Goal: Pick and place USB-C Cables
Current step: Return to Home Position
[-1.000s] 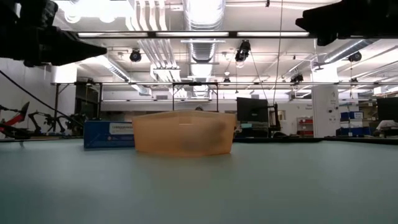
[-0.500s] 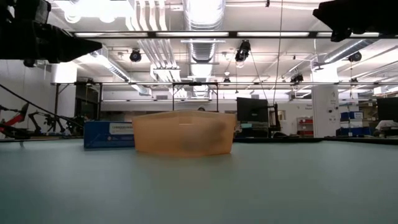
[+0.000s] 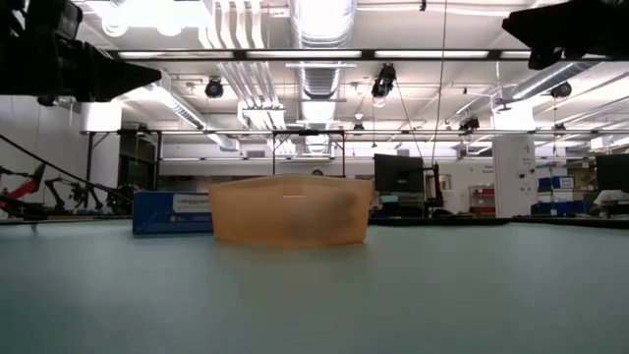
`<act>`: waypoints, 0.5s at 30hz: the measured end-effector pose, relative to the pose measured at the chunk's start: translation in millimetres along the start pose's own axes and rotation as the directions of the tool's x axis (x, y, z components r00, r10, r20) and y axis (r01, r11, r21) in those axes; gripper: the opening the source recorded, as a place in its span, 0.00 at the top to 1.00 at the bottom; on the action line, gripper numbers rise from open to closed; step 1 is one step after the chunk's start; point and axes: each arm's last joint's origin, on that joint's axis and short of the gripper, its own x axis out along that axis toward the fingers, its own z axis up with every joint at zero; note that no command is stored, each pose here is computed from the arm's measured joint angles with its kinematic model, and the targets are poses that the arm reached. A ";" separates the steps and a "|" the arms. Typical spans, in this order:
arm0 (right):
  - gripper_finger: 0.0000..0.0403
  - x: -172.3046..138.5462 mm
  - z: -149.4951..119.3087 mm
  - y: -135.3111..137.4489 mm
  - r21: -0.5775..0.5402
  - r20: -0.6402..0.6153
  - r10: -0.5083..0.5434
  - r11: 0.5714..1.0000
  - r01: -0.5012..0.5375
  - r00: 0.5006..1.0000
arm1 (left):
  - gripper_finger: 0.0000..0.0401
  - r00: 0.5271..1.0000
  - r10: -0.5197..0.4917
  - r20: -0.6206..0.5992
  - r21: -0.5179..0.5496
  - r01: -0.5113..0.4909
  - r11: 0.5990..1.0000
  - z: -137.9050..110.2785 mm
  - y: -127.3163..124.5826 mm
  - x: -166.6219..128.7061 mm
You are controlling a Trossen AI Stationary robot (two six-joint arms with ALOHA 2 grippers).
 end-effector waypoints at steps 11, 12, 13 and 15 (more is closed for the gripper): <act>0.86 2.2 -30.3 7.3 0.076 -0.134 0.031 0.997 -0.021 0.990 | 0.98 0.983 -0.050 -0.176 -0.081 0.037 0.996 -19.5 -6.7 -0.3; 0.86 2.5 -35.4 8.5 0.081 -0.149 0.034 0.996 -0.022 0.988 | 0.98 0.982 -0.052 -0.183 -0.075 0.039 0.996 -20.3 -7.3 0.0; 0.86 2.8 -39.8 9.6 0.086 -0.158 0.036 0.996 -0.022 0.987 | 0.98 0.980 -0.054 -0.189 -0.071 0.041 0.997 -20.8 -7.7 0.3; 0.86 3.4 -48.7 11.7 0.090 -0.169 0.037 0.996 -0.022 0.985 | 0.98 0.978 -0.054 -0.199 -0.063 0.042 0.997 -21.8 -8.4 0.8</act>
